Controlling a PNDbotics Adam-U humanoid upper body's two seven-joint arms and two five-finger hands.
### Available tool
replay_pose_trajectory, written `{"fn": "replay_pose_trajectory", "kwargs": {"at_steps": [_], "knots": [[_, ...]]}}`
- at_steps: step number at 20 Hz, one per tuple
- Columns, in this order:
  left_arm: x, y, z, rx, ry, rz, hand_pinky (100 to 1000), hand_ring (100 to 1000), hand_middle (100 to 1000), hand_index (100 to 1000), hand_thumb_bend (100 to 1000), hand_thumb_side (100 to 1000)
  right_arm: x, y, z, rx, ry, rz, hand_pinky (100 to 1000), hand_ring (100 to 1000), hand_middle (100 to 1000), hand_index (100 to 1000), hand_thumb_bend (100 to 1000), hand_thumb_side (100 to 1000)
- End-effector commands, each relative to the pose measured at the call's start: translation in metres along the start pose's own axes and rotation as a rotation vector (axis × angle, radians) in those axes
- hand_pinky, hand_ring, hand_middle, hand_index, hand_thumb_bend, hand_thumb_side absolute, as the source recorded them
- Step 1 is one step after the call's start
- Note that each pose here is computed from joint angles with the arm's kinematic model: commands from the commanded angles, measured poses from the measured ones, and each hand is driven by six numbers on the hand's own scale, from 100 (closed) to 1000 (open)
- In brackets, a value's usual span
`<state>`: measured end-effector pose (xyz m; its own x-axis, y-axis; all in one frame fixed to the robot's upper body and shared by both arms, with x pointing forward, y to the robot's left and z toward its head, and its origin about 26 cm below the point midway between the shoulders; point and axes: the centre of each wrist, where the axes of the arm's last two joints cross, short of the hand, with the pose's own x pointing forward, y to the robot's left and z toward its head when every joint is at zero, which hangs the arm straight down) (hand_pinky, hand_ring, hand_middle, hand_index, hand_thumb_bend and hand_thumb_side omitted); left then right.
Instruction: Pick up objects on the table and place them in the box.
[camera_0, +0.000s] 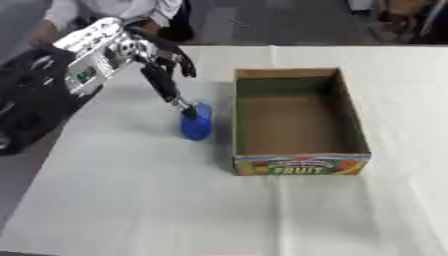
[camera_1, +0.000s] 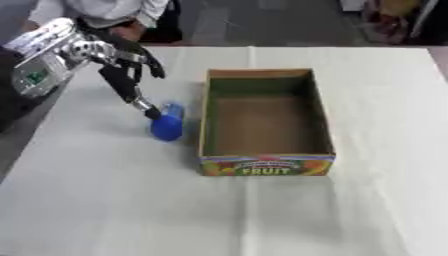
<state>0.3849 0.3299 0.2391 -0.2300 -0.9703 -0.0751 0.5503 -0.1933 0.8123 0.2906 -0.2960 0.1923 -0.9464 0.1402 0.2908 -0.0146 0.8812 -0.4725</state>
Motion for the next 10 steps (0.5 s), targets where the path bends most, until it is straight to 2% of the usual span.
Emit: {"fn": "replay_pose_trajectory", "kwargs": {"at_steps": [1, 5, 6, 7, 8, 9, 10], "knots": [[-0.0038, 0.003, 0.0062, -0.003, 0.016, -0.022, 654, 697, 855, 932, 762, 612, 0.0041, -0.0061, -0.0067, 0.021, -0.026, 0.015, 223, 509, 502, 599, 100, 891], [-0.0054, -0.0028, 0.0055, -0.028, 0.016, -0.021, 657, 699, 843, 936, 755, 595, 0.0041, -0.006, -0.0067, 0.021, -0.027, 0.014, 223, 510, 502, 599, 100, 891], [-0.0053, -0.0036, 0.0055, -0.032, 0.014, -0.021, 658, 699, 842, 937, 786, 575, 0.0041, -0.0059, -0.0066, 0.022, -0.027, 0.014, 223, 510, 502, 599, 100, 886], [-0.005, -0.0044, 0.0053, -0.037, 0.012, -0.022, 661, 704, 840, 940, 750, 572, 0.004, -0.0058, -0.0065, 0.022, -0.027, 0.014, 223, 510, 502, 599, 100, 891], [-0.0047, -0.005, 0.0053, -0.043, 0.01, -0.023, 659, 701, 841, 939, 751, 579, 0.004, -0.0057, -0.0064, 0.023, -0.027, 0.014, 223, 510, 502, 599, 100, 891], [-0.0043, -0.0058, 0.0051, -0.052, 0.007, -0.025, 671, 714, 833, 945, 758, 537, 0.004, -0.0057, -0.0064, 0.023, -0.027, 0.014, 223, 510, 502, 599, 100, 891], [-0.0038, -0.0066, 0.0049, -0.065, 0.004, -0.028, 671, 714, 833, 945, 758, 537, 0.004, -0.0056, -0.0063, 0.023, -0.027, 0.014, 223, 510, 502, 599, 100, 891]]}}
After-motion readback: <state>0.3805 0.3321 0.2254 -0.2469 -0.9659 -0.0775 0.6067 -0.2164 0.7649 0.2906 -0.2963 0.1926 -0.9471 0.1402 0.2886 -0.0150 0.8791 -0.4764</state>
